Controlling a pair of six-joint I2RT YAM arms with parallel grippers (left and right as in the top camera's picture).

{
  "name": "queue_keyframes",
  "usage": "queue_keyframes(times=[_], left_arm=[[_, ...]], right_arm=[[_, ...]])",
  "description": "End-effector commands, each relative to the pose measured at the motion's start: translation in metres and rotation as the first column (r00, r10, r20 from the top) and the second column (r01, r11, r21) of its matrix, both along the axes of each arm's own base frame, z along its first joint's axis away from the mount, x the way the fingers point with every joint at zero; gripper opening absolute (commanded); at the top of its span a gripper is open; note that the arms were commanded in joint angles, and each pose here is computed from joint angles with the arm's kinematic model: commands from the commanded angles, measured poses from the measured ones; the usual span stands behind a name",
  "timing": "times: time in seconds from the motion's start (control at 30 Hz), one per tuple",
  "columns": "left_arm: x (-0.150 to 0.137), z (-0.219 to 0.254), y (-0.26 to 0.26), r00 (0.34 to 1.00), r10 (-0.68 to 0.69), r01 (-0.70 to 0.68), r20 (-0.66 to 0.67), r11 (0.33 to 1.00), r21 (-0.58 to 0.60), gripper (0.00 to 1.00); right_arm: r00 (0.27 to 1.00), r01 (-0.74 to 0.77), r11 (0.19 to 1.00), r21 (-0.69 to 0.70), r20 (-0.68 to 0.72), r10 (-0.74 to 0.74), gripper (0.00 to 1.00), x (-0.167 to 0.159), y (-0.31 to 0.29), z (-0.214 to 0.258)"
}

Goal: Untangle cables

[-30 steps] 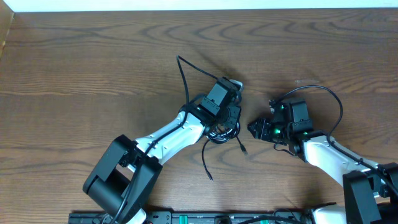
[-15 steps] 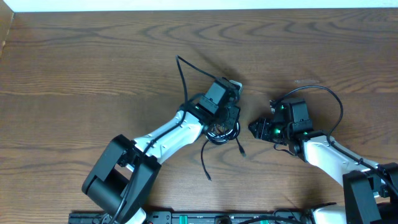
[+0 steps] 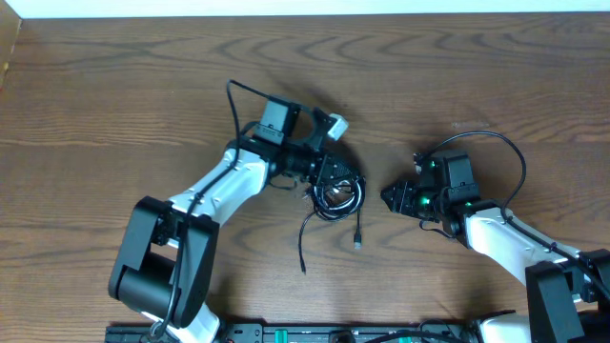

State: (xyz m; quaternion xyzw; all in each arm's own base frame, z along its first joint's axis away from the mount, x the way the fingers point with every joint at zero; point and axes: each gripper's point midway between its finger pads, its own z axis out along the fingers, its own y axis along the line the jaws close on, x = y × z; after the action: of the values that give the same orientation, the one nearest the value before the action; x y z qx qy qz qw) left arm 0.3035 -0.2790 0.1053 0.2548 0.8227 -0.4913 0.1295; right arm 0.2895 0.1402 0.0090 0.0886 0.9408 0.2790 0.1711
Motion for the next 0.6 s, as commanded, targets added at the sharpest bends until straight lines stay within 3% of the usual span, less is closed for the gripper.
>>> queue_keyframes(times=[0.0, 0.57], left_arm=[[-0.018, 0.027, -0.006, 0.995, -0.097, 0.094, -0.018, 0.986, -0.135, 0.07], [-0.038, 0.018, -0.001, 0.986, -0.162, 0.158, -0.027, 0.981, -0.115, 0.08]], right_arm=[[0.999, 0.019, 0.999, -0.029, -0.025, -0.02, 0.47, -0.004, -0.004, -0.007], [0.999, 0.021, 0.999, -0.033, -0.028, -0.022, 0.47, -0.005, -0.005, -0.008]])
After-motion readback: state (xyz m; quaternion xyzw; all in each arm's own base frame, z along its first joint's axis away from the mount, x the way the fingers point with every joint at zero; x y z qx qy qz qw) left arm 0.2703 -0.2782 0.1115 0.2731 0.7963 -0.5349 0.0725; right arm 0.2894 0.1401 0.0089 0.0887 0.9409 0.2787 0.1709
